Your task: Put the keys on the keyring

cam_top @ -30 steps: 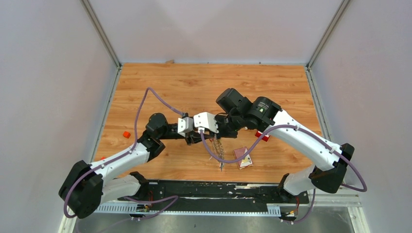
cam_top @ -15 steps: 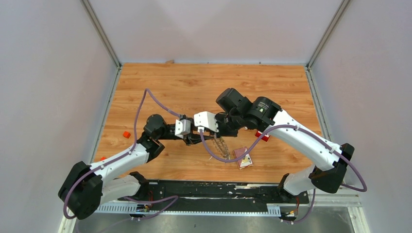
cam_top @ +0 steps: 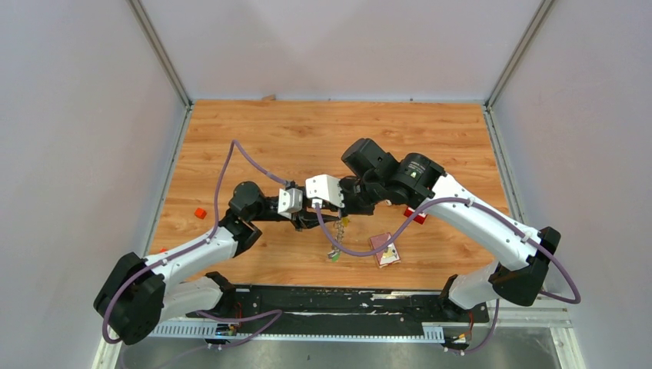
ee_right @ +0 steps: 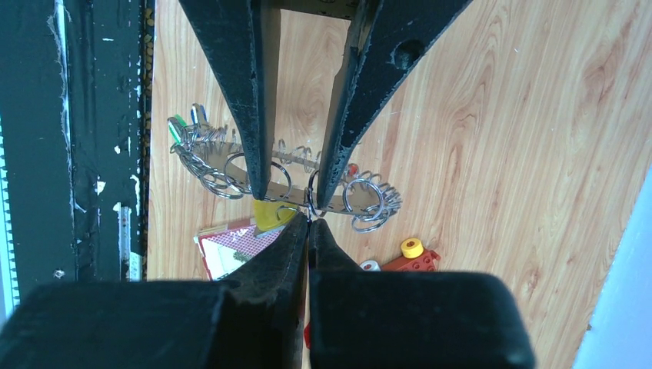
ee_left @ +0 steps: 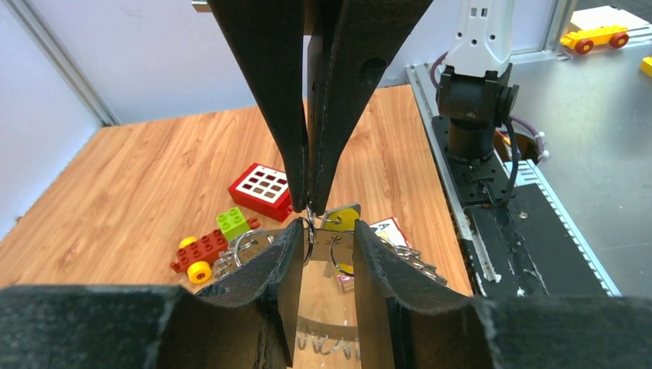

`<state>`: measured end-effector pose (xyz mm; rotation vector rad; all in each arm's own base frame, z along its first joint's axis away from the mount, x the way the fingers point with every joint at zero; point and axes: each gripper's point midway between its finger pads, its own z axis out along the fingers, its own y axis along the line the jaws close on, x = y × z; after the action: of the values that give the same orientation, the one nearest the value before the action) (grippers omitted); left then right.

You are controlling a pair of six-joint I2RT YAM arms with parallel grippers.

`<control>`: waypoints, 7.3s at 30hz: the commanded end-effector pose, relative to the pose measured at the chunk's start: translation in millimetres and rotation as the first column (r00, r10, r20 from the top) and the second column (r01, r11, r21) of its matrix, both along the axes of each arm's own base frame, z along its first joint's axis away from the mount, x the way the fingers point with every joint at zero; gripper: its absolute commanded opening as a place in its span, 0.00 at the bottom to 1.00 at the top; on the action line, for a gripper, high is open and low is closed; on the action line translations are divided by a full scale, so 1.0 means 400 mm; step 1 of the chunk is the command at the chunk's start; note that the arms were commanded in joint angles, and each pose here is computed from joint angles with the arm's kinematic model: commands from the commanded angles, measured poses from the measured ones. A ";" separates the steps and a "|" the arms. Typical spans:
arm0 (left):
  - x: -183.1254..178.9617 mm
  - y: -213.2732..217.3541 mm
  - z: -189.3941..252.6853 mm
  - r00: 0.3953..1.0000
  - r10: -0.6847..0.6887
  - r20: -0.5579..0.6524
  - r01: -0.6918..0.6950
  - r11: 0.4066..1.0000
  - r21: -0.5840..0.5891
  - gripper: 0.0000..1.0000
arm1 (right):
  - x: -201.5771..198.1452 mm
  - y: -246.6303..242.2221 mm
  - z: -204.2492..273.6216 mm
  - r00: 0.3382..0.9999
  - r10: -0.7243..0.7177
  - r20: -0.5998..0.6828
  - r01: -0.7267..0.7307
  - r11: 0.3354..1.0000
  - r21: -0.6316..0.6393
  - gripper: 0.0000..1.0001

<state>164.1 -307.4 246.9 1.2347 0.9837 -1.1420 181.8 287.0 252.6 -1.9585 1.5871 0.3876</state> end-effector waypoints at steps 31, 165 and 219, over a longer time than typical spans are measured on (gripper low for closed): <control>0.028 -0.011 0.007 0.999 0.049 -0.018 -0.050 0.999 -0.018 0.18 | -0.013 0.041 0.024 0.999 0.037 -0.008 -0.036 0.995 0.095 0.00; -0.027 0.026 0.089 0.999 0.012 0.037 -0.004 0.979 -0.206 0.00 | -0.075 -0.024 0.064 0.951 0.153 -0.269 -0.031 0.911 0.411 0.50; -0.003 0.027 0.119 0.993 0.035 -0.115 -0.070 0.946 -0.315 0.00 | -0.061 0.062 0.041 0.944 0.226 -0.240 -0.046 0.811 0.583 0.00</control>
<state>160.4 -299.0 277.8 0.9280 0.9309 -1.3106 162.9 299.1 240.0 -1.6007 1.4504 1.1021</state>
